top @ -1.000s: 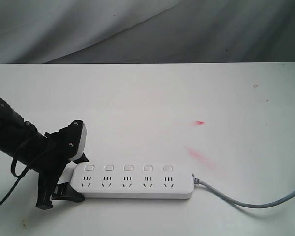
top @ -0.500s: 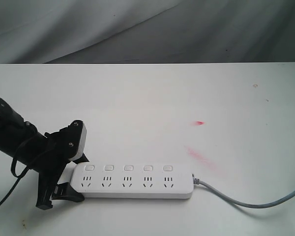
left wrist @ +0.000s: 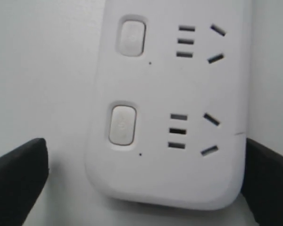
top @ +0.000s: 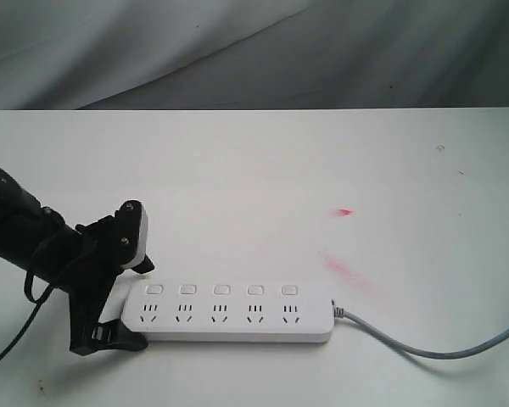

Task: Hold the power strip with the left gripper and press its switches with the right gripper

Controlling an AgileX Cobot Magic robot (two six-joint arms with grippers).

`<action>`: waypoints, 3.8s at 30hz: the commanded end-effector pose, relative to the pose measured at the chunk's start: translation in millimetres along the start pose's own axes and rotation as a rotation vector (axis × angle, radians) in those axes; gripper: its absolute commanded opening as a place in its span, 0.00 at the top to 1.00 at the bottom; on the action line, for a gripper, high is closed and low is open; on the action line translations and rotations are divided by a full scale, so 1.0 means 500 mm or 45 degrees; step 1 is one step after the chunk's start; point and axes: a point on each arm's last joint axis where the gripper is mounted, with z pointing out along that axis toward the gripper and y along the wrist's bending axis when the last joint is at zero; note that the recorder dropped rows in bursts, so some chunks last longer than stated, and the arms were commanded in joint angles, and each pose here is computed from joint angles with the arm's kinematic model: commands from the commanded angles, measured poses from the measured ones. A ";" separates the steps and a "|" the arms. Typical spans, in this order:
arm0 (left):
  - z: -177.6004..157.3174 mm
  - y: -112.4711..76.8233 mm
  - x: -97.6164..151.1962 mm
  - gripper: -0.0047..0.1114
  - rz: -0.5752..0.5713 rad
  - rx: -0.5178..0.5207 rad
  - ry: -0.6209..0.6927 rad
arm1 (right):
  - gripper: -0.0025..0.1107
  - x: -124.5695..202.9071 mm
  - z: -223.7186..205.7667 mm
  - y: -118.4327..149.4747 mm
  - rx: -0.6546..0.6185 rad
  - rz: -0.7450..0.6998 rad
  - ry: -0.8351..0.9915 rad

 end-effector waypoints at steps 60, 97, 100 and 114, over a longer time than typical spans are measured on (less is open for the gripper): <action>-0.607 -0.573 -0.101 0.96 -0.062 -1.224 -0.899 | 0.98 0.002 0.000 -0.001 0.006 -0.011 0.002; -0.281 -0.429 0.098 0.96 -1.021 -1.308 -1.103 | 0.98 0.002 0.000 -0.001 0.006 -0.011 0.002; -0.268 -0.429 0.106 0.96 -0.998 -1.319 -1.033 | 0.98 0.002 0.000 -0.001 0.006 -0.011 0.002; -0.251 -0.434 0.116 0.96 -1.062 -1.251 -0.908 | 0.98 0.002 0.000 -0.001 0.006 -0.011 0.002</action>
